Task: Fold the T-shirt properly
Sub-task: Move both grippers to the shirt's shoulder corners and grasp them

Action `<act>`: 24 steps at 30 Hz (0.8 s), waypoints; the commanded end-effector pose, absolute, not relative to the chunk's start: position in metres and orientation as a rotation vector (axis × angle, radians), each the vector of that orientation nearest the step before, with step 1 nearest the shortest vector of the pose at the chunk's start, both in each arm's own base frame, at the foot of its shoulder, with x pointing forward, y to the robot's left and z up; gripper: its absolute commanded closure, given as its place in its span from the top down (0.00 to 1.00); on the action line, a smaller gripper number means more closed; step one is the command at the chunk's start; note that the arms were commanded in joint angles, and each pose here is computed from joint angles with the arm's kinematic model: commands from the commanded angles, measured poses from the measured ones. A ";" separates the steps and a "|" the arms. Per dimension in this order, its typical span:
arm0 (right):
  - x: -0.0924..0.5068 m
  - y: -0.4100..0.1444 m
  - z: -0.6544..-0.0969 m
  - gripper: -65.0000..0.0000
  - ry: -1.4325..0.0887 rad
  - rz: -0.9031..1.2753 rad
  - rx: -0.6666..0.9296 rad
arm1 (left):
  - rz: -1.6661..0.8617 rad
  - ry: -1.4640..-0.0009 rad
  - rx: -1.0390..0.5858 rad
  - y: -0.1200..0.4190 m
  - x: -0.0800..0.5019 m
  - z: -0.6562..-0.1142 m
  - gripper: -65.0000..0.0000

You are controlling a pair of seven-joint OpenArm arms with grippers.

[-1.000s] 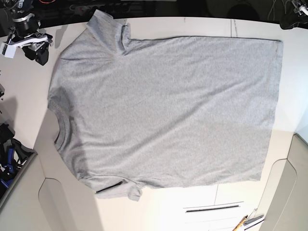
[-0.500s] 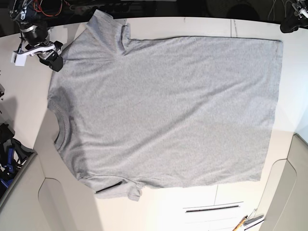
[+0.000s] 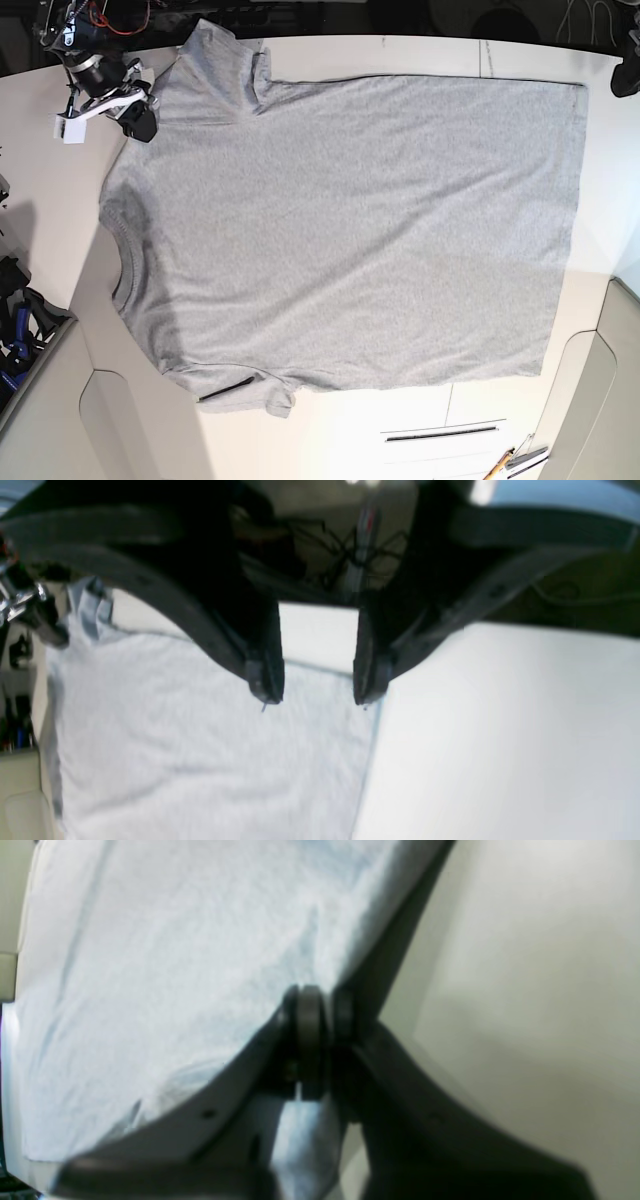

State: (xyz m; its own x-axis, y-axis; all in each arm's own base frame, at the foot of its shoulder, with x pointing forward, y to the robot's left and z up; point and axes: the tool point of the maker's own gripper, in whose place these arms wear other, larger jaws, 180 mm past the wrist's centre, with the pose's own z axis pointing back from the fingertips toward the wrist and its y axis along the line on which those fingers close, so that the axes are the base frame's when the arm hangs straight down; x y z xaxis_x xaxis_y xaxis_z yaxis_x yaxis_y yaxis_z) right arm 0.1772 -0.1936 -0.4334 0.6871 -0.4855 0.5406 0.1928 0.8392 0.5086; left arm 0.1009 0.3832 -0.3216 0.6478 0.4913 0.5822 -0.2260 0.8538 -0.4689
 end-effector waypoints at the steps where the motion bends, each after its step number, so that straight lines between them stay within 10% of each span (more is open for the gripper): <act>1: 0.171 -0.197 -0.438 0.00 -0.687 -0.370 0.403 | 0.397 -0.806 -0.362 0.388 0.110 -0.310 0.47; 11: 0.171 -0.198 -0.438 0.00 -0.687 -0.366 0.398 | 0.374 -0.860 -0.180 0.427 0.140 -0.323 0.55; 24: 0.171 -0.197 -0.438 0.00 -0.687 -0.368 0.400 | 0.524 -0.635 -0.327 0.414 0.129 -0.412 0.55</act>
